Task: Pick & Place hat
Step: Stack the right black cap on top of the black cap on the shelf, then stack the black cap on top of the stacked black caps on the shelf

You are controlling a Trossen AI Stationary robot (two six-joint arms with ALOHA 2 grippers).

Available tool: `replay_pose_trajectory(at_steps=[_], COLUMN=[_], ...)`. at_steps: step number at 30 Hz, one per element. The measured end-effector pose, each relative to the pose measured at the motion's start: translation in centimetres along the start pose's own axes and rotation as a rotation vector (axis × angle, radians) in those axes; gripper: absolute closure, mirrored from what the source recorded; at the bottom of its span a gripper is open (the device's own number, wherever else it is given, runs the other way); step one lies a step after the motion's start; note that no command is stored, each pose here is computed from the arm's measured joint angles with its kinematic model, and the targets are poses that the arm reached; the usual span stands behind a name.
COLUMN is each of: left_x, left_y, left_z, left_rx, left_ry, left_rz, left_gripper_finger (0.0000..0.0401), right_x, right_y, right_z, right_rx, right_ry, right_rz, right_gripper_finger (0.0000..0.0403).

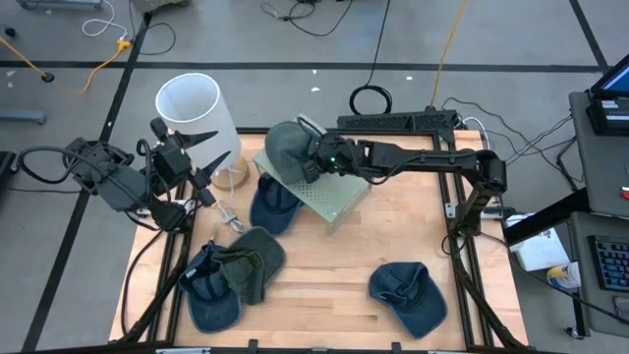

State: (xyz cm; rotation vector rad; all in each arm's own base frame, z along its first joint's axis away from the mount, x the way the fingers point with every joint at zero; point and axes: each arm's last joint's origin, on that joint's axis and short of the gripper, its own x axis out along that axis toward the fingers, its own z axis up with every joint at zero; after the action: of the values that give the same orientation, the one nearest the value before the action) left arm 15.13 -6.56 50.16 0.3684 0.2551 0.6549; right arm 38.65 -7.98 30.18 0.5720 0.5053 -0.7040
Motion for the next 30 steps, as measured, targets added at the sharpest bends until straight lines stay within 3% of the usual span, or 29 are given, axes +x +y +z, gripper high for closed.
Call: replay_pose_trajectory(at_steps=[8, 17, 24, 30], left_x=[0.0, 0.0, 0.0, 0.0], left_y=[0.0, 0.0, 0.0, -0.1], left_z=[0.0, 0.0, 0.0, 0.0], left_rx=[-0.011, -0.007, -0.022, -0.131], left_ry=[0.000, 0.000, 0.000, 0.000], left_rz=[0.000, 0.001, 0.000, -0.014], left_gripper_finger=[0.0181, 0.0154, 0.0140, 0.0147], right_x=[-0.5, -4.6, -8.4, -11.1], right_y=[-0.2, -0.8, -0.5, -0.2], right_z=[0.1, 1.6, 2.0, 1.8], right_rx=[-0.041, -0.109, -0.120, -0.137], right_ry=[0.001, -0.024, 0.043, 0.102], right_rz=[0.022, 0.061, 0.250, 0.388], right_gripper_finger=[0.0262, 0.0136, 0.0109, 0.0108])
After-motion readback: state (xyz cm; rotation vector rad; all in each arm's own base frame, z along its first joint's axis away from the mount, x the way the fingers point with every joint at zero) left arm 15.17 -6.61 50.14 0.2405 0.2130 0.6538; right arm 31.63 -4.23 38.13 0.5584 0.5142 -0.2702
